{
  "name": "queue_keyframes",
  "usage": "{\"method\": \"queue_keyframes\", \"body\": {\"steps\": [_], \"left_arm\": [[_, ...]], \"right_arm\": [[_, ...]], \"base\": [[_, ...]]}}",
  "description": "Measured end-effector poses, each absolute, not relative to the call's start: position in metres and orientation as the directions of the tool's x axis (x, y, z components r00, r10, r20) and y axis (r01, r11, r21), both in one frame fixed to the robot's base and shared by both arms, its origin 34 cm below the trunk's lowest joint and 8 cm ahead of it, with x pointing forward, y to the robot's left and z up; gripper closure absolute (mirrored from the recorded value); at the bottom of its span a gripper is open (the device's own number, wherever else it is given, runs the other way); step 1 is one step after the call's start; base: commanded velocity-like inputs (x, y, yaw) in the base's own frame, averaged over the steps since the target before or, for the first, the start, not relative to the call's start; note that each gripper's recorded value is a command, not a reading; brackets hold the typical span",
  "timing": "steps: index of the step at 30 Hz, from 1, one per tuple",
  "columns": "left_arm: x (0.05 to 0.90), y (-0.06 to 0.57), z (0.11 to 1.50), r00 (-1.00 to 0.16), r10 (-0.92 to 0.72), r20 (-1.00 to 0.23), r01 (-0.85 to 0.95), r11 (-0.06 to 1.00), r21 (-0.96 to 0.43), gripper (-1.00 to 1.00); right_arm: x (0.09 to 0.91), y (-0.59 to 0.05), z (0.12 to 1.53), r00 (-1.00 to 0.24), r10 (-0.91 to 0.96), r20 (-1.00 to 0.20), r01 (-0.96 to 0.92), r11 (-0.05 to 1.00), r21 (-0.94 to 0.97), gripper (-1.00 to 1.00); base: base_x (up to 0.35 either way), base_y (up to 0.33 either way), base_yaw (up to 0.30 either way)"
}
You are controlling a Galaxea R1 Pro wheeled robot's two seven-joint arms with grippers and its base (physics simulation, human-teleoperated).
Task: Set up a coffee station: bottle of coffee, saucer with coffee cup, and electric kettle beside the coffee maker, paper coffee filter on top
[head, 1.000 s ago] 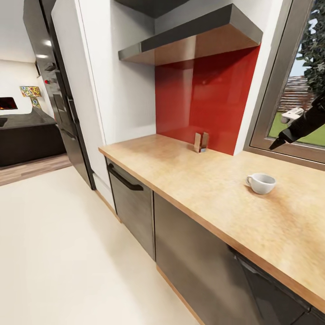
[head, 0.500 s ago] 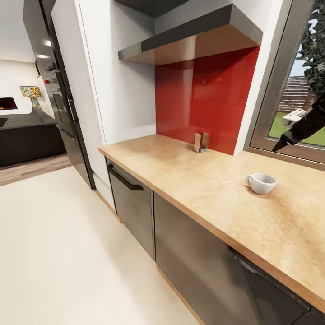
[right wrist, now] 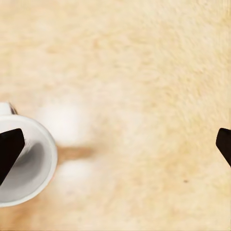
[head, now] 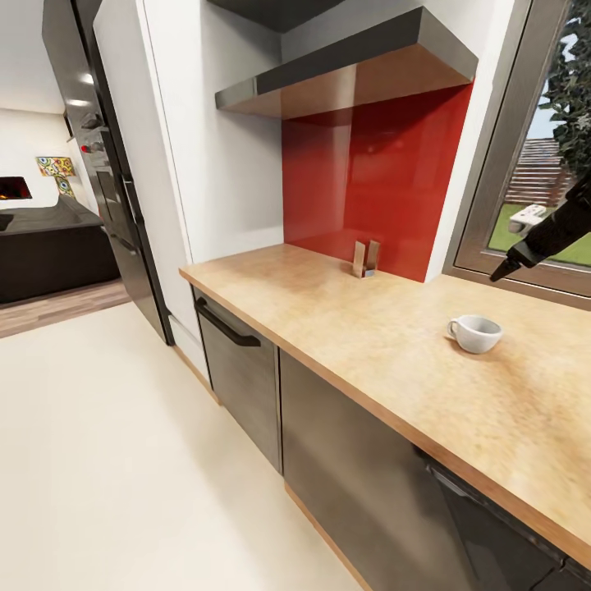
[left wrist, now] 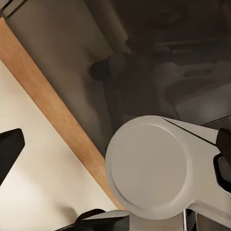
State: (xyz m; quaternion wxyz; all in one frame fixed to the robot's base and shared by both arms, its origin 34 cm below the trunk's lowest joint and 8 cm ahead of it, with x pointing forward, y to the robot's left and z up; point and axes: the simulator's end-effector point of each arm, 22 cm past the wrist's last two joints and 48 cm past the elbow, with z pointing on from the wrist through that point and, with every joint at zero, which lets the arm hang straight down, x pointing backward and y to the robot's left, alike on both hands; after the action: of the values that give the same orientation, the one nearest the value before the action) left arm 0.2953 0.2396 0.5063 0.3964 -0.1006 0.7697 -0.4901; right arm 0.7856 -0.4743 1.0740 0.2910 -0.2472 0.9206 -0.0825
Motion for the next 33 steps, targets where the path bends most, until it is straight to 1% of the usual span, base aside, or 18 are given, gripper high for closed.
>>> {"method": "queue_keyframes", "body": {"steps": [33], "left_arm": [[0.293, 0.240, 0.490, -0.665, -0.543, -0.512, 0.235, 0.499, -0.834, -1.00]], "right_arm": [[0.779, -0.478, 1.041, -0.706, -0.531, -0.468, -0.453, 0.847, -0.279, -1.00]], "base": [[0.000, 0.000, 0.000]]}}
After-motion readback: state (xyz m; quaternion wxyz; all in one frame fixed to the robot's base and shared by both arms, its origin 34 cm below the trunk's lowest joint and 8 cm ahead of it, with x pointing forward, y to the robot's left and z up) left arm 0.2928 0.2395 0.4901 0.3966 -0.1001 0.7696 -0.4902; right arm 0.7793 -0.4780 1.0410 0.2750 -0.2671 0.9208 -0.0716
